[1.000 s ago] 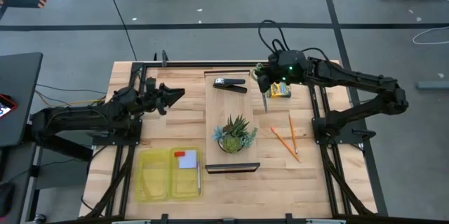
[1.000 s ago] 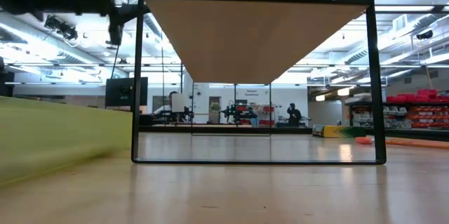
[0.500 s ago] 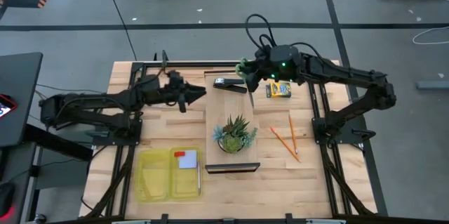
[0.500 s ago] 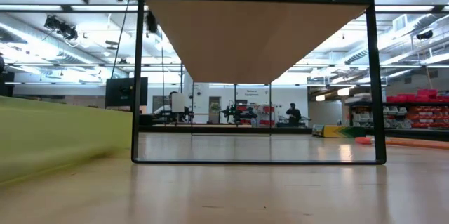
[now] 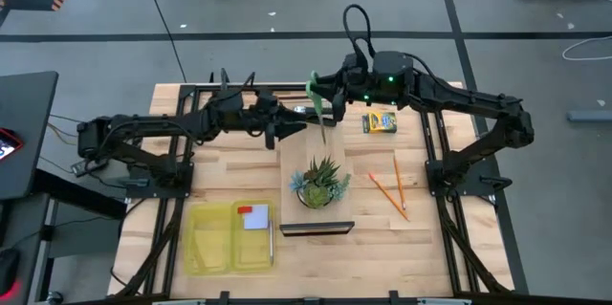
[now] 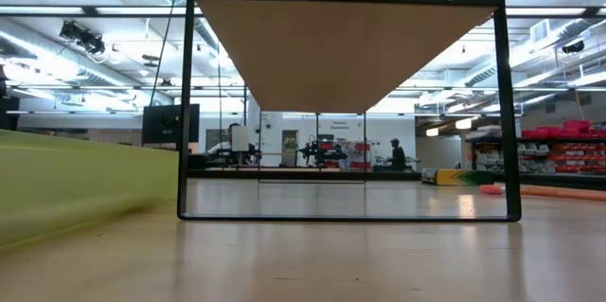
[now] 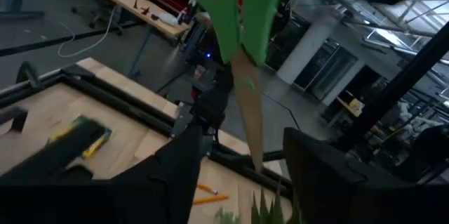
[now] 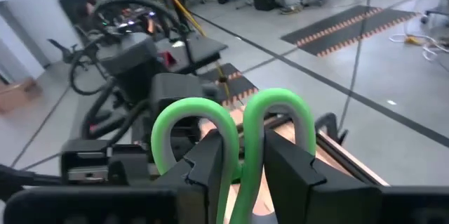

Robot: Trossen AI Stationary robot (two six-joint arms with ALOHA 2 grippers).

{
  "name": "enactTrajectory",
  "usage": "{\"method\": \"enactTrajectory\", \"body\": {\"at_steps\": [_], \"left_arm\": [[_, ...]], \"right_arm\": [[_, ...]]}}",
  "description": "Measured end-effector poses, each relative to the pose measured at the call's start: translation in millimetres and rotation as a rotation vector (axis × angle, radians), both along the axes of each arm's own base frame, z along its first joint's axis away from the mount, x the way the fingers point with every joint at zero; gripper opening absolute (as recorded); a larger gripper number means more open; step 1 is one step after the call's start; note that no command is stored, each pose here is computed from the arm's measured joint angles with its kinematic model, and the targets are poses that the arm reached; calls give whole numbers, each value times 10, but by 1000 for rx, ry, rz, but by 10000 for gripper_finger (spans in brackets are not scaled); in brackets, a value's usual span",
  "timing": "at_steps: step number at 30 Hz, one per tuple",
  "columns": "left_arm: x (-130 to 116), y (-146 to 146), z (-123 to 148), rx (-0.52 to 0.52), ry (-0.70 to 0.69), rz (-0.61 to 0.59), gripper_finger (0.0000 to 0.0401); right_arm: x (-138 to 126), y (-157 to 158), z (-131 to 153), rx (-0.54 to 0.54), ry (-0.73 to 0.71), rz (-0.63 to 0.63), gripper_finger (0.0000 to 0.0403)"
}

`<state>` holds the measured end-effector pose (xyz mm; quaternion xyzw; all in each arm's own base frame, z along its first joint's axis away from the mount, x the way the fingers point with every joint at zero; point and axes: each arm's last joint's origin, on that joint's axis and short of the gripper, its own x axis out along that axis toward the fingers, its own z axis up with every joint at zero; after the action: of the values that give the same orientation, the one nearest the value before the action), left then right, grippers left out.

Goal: Pack school essentials
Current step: Put the green scissors into the yellow supply box

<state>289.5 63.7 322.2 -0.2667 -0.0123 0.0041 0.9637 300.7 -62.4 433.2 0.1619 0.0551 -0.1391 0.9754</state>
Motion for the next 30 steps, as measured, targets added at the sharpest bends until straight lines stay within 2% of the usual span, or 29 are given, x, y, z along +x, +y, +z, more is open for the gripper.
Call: {"method": "enactTrajectory", "body": {"at_steps": [6, 10, 21, 30], "left_arm": [[105, 13, 93, 18, -24, -48, 261], [152, 14, 150, 36, -92, -85, 278], [145, 11, 264, 55, -223, -89, 271], [185, 15, 219, 2, -216, -104, 270]], "right_arm": [[11, 33, 26, -21, -22, 52, 103], [15, 43, 53, -36, -49, 88, 103], [73, 169, 90, -65, -102, 157, 103], [235, 225, -18, -88, -84, 187, 103]]}}
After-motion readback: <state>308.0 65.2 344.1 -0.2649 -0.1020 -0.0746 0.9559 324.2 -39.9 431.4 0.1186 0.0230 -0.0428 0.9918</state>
